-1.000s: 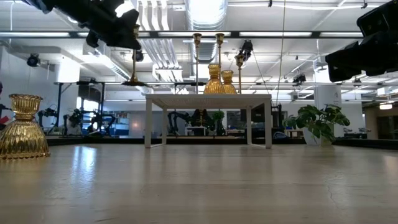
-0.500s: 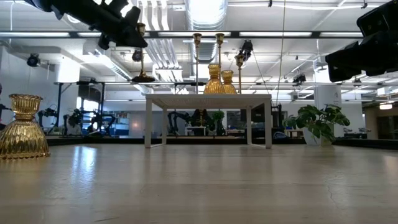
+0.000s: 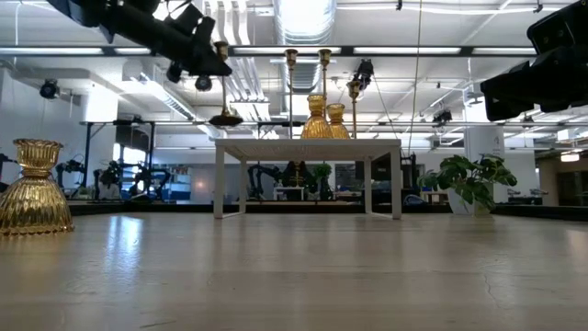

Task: Pick & Place candle stick holders
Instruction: Put the small golden candle holder on the shelf

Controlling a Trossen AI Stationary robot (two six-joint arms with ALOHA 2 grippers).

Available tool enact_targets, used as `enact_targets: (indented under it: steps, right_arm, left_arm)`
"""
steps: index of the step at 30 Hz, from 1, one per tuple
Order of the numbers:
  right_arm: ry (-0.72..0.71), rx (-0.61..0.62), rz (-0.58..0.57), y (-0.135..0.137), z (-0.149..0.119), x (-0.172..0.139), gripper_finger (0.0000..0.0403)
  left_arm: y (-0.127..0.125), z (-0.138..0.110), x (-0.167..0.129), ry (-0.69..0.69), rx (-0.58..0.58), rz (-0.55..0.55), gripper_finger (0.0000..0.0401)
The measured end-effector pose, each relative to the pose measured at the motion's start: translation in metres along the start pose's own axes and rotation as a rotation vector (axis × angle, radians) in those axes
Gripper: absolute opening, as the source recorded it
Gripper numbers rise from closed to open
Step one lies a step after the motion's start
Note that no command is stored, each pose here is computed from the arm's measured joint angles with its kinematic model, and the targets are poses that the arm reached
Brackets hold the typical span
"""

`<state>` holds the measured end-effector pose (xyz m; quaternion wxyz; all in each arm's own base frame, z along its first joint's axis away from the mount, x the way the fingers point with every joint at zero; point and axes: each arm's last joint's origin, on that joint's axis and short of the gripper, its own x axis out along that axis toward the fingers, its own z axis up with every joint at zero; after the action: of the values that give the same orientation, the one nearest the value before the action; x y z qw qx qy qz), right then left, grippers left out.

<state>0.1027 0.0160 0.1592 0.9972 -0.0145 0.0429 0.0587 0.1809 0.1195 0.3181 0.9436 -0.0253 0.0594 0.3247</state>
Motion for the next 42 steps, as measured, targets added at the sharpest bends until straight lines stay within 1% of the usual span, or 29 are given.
enact_targets:
  steps: [11, 18, 24, 29, 36, 42]
  right_arm:
    - [0.000, 0.000, 0.000, 0.000, 0.000, 0.000, 0.0008]
    - [0.000, 0.000, 0.000, 0.000, 0.000, 0.000, 0.0008]
    - [0.000, 0.000, 0.000, 0.000, 0.000, 0.000, 0.0008]
    - [0.000, 0.000, 0.000, 0.000, 0.000, 0.000, 0.0008]
    - [0.000, 0.000, 0.000, 0.000, 0.000, 0.000, 0.0008]
    - [0.000, 0.000, 0.001, 0.000, 0.000, 0.000, 0.0008]
  left_arm:
    - [0.003, 0.014, 0.046, 0.053, 0.088, -0.022, 0.0032]
    - [0.009, 0.021, 0.068, 0.067, 0.108, -0.016, 0.0032]
    - [0.017, 0.020, 0.076, 0.050, 0.103, -0.010, 0.0032]
    - [0.024, 0.016, 0.080, 0.067, 0.107, 0.002, 0.0032]
    - [0.031, 0.011, 0.089, 0.054, 0.104, -0.040, 0.0032]
    - [0.035, 0.006, 0.095, 0.063, 0.113, -0.053, 0.0032]
